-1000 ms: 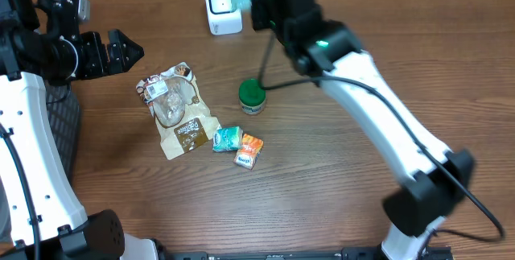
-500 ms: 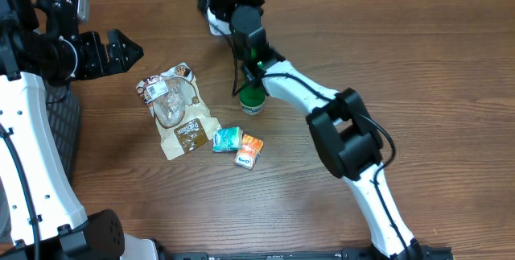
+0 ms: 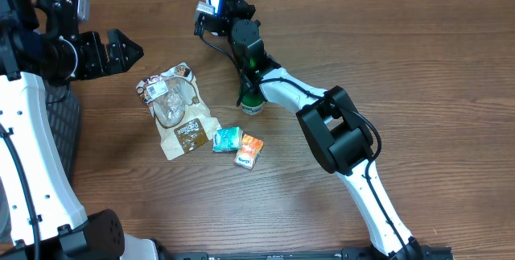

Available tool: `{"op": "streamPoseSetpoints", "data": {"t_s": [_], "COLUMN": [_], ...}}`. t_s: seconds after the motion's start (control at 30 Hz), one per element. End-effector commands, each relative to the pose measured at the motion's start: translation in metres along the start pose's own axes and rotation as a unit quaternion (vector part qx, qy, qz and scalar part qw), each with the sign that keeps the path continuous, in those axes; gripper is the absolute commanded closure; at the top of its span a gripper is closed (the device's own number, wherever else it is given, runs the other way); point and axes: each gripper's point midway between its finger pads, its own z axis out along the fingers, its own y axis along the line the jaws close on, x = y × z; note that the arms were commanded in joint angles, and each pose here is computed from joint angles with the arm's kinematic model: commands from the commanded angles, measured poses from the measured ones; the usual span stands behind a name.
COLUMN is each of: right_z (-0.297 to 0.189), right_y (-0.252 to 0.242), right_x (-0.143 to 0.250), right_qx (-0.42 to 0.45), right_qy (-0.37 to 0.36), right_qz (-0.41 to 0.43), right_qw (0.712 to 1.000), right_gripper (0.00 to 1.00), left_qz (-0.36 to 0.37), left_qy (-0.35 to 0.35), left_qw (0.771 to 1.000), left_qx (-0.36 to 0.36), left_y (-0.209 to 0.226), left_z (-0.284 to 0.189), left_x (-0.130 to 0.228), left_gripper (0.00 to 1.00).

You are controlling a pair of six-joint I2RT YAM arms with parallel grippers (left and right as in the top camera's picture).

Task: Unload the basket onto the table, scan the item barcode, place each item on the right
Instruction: 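Lift the mint-green packet with the right gripper and hold it over the scanner, then carry the mint-green packet right and set it down on the table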

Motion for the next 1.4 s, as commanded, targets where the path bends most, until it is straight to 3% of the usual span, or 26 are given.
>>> {"op": "streamPoseSetpoints", "data": {"t_s": [0.0, 0.33, 0.5, 0.67, 0.9, 1.03, 1.1, 1.2, 1.3, 1.37], "right_z": [0.002, 0.001, -0.006, -0.034, -0.107, -0.165, -0.195, -0.228, -0.25, -0.265], "right_y": [-0.019, -0.046, -0.111, -0.171, -0.239, -0.272, -0.291, -0.297, -0.281, -0.259], "right_x": [-0.006, -0.015, -0.026, -0.04, -0.056, -0.052, -0.023, 0.037, 0.089, 0.13], "right_qx": [0.018, 0.034, 0.062, -0.006, -0.104, -0.194, -0.194, -0.163, -0.169, -0.182], "right_qy": [-0.007, -0.011, -0.007, 0.024, 0.049, 0.061, 0.112, 0.215, 0.3, 0.361], "right_qz": [-0.015, 0.0, 0.09, 0.24, 0.441, 0.545, 0.606, 0.652, 0.666, 0.68], "right_qw": [1.0, 0.999, 0.994, 0.97, 0.89, 0.814, 0.763, 0.709, 0.662, 0.612], "right_gripper": [0.96, 0.96, 0.96, 0.96, 0.96, 0.96, 0.96, 0.96, 0.96, 0.96], "left_qz": [0.014, 0.014, 0.014, 0.014, 0.014, 0.014, 0.014, 0.014, 0.014, 0.014], "left_qy": [-0.012, -0.012, -0.012, -0.012, -0.012, -0.012, -0.012, -0.012, -0.012, -0.012], "left_qw": [1.0, 1.0, 1.0, 1.0, 1.0, 1.0, 1.0, 1.0, 1.0, 1.0], "left_qx": [0.004, 0.004, 0.004, 0.004, 0.004, 0.004, 0.004, 0.004, 0.004, 0.004], "left_y": [-0.004, -0.004, -0.004, -0.004, -0.004, -0.004, -0.004, -0.004, -0.004, -0.004], "left_z": [-0.007, -0.007, -0.007, -0.007, -0.007, -0.007, -0.007, -0.007, -0.007, -0.007], "left_x": [-0.003, -0.003, -0.003, -0.003, -0.003, -0.003, -0.003, -0.003, -0.003, -0.003], "left_gripper": [0.0, 0.0, 0.0, 0.0, 0.0, 0.0, 0.0, 0.01, 0.0, 0.0]}}
